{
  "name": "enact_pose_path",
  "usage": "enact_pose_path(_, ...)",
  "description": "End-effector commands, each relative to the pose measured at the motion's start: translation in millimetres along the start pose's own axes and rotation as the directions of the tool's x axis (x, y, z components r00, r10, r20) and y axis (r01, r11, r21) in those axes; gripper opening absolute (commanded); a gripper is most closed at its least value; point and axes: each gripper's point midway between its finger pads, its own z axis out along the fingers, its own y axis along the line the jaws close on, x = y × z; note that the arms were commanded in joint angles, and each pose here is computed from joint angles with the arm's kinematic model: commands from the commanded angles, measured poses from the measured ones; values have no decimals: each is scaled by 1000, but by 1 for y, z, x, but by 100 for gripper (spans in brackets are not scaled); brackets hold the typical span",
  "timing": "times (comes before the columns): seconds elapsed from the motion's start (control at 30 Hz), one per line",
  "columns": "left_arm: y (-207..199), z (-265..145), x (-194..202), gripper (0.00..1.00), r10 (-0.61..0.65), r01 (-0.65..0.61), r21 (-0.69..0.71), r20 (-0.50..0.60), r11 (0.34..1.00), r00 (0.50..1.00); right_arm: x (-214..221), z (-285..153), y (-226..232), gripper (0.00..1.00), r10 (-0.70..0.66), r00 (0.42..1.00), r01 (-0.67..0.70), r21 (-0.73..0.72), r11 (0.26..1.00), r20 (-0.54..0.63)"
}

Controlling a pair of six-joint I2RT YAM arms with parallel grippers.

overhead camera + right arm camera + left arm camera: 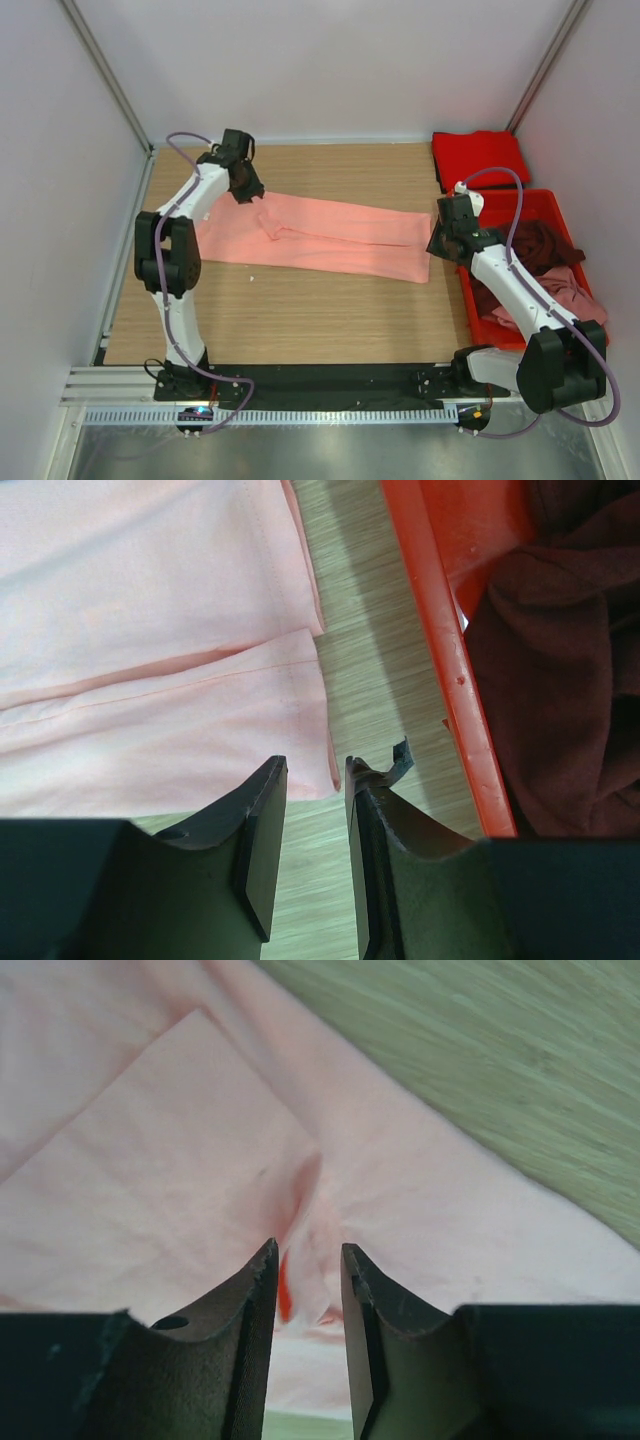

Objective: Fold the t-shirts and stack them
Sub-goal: Fold the tshirt

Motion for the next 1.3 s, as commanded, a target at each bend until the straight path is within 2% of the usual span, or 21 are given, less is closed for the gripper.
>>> enact_pose_path(0.0, 32, -46, -12, 32, 16, 1, -167, 100, 986, 995, -15, -10, 4, 37, 3, 999, -2, -25, 1000, 51)
enact_pose_path(0.07, 56, -53, 1, 25, 14, 10, -263, 88, 965, 996, -15, -10, 4, 37, 6, 999, -4, -26, 1000, 51)
enact_pose_path(0.1, 62, -54, 4, 13, 16, 10, -280, 89, 960, 996, -14, -10, 5, 37, 5, 999, -4, -30, 1000, 47)
enact_pose_path(0.2, 65, -47, 29, 0, -1, 7, -255, 23, 967, 1000, -15, -11, 6, 37, 6, 999, -4, -38, 999, 52)
enact_pose_path(0.27, 64, -36, 43, 0, -5, 2, -243, -12, 970, 1000, -16, -11, 6, 37, 10, 998, -8, -39, 999, 55)
enact_pose_path(0.43, 33, -15, 61, 0, 30, -40, -176, -62, 984, 998, -15, -11, 6, 37, 9, 999, -7, -40, 999, 52)
enact_pose_path(0.6, -26, 5, 53, 0, 22, -24, -30, -54, 999, 998, -15, -11, 5, 37, 12, 998, -10, -39, 999, 55)
enact_pose_path(0.63, -37, 9, 58, 0, 10, -9, 20, -84, 1000, 996, -14, -11, 6, 37, 8, 999, -6, -40, 999, 52)
enact_pose_path(0.73, -42, 15, 60, 0, -10, 12, 27, -95, 1000, 995, -15, -13, 5, 37, 7, 999, -5, -37, 999, 54)
enact_pose_path(0.83, -39, 4, 49, 0, 12, -11, 33, -35, 999, 999, -15, -16, 4, 38, 7, 998, -4, -42, 999, 61)
enact_pose_path(0.97, -24, -26, 25, 3, 41, -41, -3, 40, 999, 998, -11, -17, 13, 40, -8, 999, 11, -93, 996, 41)
enact_pose_path(1.07, 9, -47, 14, 6, 39, -33, -96, 61, 995, 997, -6, -13, 26, 42, -23, 1000, 22, -157, 987, -1)
enact_pose_path(1.13, 36, -52, 16, 7, 32, -23, -173, 46, 985, 998, 1, -11, 36, 42, -42, 998, 31, -199, 980, -49)
enact_pose_path(1.27, 99, -51, 34, 7, -40, 38, -311, 1, 950, 999, 17, 14, 45, 34, -32, 991, 8, -189, 982, -126)
